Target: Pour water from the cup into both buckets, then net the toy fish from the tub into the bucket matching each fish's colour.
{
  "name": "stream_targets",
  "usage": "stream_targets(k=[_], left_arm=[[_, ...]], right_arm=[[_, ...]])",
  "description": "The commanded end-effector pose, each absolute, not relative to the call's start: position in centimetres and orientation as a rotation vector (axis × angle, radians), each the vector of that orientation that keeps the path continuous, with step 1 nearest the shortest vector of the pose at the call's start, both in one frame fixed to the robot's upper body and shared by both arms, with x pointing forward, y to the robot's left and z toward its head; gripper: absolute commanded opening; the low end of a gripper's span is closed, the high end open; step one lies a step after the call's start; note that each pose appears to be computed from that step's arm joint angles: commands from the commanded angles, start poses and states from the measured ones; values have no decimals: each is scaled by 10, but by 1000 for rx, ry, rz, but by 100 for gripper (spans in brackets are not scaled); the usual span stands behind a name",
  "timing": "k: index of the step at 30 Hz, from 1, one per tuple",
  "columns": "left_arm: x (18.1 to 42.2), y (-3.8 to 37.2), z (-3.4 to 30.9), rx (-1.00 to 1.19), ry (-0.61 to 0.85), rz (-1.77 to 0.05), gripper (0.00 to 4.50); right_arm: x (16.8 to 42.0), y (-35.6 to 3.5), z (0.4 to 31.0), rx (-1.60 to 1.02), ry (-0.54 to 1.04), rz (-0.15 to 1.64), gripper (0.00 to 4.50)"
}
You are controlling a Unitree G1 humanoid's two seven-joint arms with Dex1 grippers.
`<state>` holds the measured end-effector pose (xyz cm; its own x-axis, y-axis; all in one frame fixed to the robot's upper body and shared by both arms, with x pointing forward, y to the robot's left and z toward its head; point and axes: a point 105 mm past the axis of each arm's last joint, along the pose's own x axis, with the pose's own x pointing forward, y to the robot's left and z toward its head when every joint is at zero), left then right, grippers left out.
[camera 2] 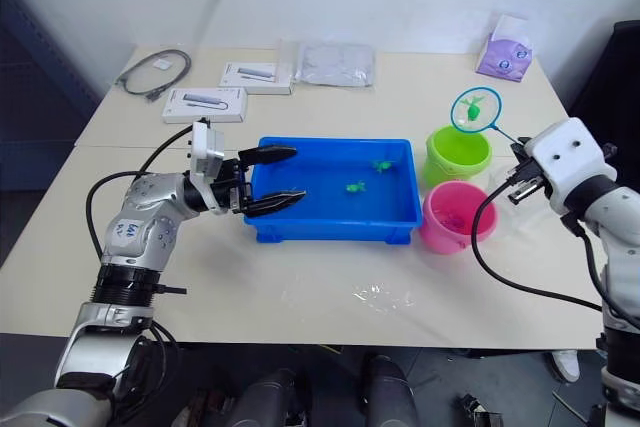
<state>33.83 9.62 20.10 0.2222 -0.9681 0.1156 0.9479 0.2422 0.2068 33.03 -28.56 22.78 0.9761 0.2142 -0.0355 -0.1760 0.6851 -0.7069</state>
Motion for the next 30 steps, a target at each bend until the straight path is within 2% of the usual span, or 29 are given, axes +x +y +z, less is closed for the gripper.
stream_targets(k=[1, 6, 12, 18, 20, 24, 28, 30], left_arm=[[337, 92, 206, 120, -267, -1336, 449], [335, 87, 205, 110, -274, -1333, 449], [335, 85, 208, 105, -287, -1314, 449], [335, 84, 209, 102, -290, -1307, 449], [335, 83, 209, 103, -290, -1305, 449], [336, 83, 210, 103, -291, -1305, 449], [335, 80, 211, 101, -296, -1319, 449], [336, 78, 212, 101, -298, -1323, 449]], right_arm=[[334, -294, 234, -901, -96, 158, 0], [342, -302, 232, -1115, -141, 90, 0], [346, -297, 229, -1313, -189, 136, 0], [347, -307, 222, -1722, -195, 161, 0], [346, -311, 220, -1771, -196, 175, 0], [345, -302, 225, -1870, -310, 204, 0], [348, -307, 213, -1906, -290, 234, 0], [347, -304, 221, -1919, -351, 207, 0]])
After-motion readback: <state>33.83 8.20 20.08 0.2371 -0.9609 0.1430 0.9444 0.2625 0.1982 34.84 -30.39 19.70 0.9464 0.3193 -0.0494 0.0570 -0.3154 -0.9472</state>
